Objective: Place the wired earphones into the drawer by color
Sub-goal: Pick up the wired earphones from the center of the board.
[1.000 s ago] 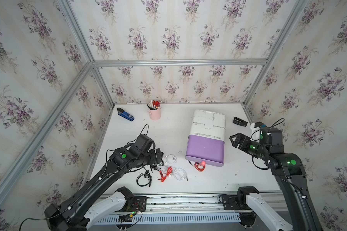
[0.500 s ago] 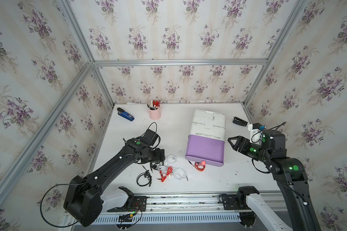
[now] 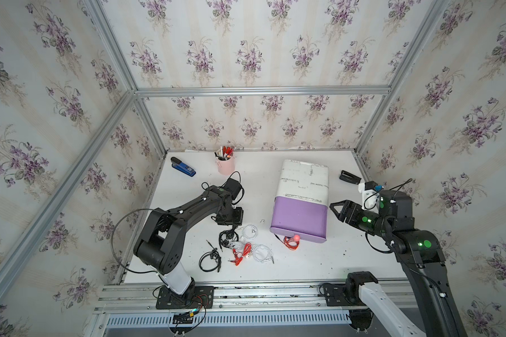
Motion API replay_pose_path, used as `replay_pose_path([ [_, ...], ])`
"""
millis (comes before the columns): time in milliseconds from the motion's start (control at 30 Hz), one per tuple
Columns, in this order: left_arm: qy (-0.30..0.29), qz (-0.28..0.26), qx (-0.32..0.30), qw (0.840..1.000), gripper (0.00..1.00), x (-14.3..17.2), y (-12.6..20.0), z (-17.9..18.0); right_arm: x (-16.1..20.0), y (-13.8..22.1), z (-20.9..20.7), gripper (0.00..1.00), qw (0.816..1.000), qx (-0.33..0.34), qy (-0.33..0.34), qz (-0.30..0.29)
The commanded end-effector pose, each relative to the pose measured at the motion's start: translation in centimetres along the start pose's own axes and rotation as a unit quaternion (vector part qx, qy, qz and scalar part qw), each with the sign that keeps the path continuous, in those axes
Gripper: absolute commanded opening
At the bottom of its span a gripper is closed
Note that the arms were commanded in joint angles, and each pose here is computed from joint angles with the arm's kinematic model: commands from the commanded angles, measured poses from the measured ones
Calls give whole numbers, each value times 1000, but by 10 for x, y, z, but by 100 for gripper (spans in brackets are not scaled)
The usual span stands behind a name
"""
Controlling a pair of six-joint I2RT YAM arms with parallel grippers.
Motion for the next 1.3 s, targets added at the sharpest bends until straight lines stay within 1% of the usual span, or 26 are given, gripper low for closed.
replay_pose_path([
  [0,-22,0,2,1000,59,-7,-2,-3,-10,-1,3,72,1000,-2,9,-18],
  [100,-25,11,-9,1000,59,-4,-9,1,-11,-3,3,72,1000,-3,10,-17],
  [167,-26,19,-6,999,56,-1,-15,2,-11,-4,3,72,1000,-4,11,-16],
  [333,-31,42,-25,998,56,11,-29,11,-11,-10,3,72,1000,-12,6,-15],
  [367,-32,43,-27,998,54,12,-30,12,-11,-10,4,72,1000,-13,5,-15],
  [400,-33,42,-27,998,50,12,-30,13,-12,-11,5,72,1000,-15,4,-16],
  [500,-34,39,-32,998,46,9,-30,14,-13,-13,5,71,1000,-17,3,-16],
  [600,-42,36,-41,998,37,3,-30,15,-12,-16,6,70,1000,-19,2,-13],
  [733,-52,26,-51,997,20,-7,-26,18,-11,-19,4,70,1000,-17,2,-13],
  [833,-58,15,-50,997,14,-15,-18,18,-10,-22,4,70,1000,-21,-1,-10],
  [967,-76,-18,-29,997,12,-25,5,12,-9,-28,3,70,1000,-20,-2,-5],
  [1067,-78,-40,-13,996,10,-28,33,12,-13,-31,7,70,1000,-28,0,-1],
  [1167,-80,-80,9,994,11,-31,72,9,-26,-29,18,72,999,-41,14,-12],
  [1267,-78,-136,32,987,12,-36,122,5,-47,-22,36,73,997,-61,33,-28],
])
Point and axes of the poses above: each gripper's point midway between its finger pads, its own y axis back along the fingers, its own z axis along the line the jaws close on, x = y × z, the point moved 1 cm from there along y, back along the fingers, and after that the axes turned 2 degrees about y, right-handed, at the moved point
